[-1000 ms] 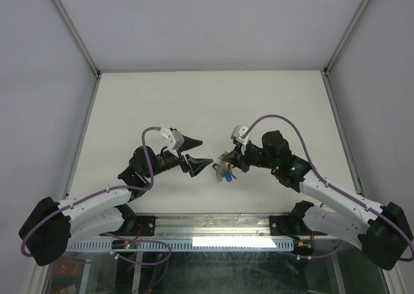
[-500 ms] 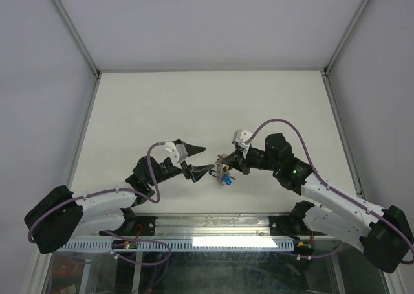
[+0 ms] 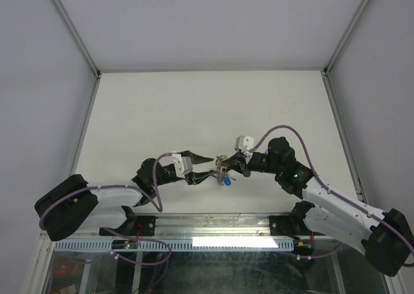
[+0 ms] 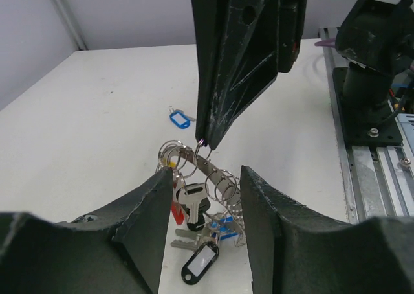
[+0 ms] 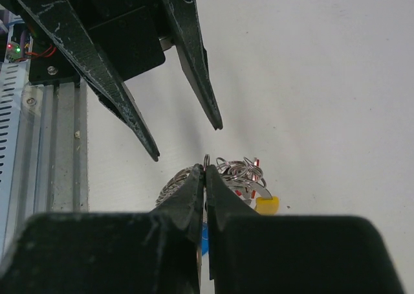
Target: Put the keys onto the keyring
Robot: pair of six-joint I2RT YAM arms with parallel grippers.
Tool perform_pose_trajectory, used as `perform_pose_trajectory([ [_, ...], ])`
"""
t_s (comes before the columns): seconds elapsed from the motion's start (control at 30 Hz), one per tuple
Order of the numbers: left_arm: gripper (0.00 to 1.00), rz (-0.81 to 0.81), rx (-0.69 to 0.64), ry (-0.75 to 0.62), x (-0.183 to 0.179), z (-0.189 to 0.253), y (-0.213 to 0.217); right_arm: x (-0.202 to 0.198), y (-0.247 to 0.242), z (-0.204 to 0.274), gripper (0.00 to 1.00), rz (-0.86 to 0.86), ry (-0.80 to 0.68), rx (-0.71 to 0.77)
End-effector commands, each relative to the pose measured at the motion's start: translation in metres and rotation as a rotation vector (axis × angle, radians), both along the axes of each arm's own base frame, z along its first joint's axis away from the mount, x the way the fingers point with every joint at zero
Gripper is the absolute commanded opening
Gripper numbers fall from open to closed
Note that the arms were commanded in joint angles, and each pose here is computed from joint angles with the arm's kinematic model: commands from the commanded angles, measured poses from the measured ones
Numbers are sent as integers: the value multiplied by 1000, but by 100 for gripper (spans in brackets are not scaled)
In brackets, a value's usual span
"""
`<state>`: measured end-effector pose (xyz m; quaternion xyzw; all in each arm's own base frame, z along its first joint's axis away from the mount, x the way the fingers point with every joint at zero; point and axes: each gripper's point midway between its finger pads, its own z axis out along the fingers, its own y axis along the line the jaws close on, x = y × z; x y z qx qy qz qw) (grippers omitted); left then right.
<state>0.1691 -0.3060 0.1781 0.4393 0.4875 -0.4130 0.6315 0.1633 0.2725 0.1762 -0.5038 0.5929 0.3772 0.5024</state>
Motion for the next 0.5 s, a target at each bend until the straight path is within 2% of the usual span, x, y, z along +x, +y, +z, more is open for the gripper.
perform_pose_trajectory([
  [0.0,44,-98,-57,-126,-12,31,-15,-5,8,31,0,77,-136,74],
  [0.47,32,-163,9,-121,-17,18,-29,-23,4,34,0,176,-237,73],
])
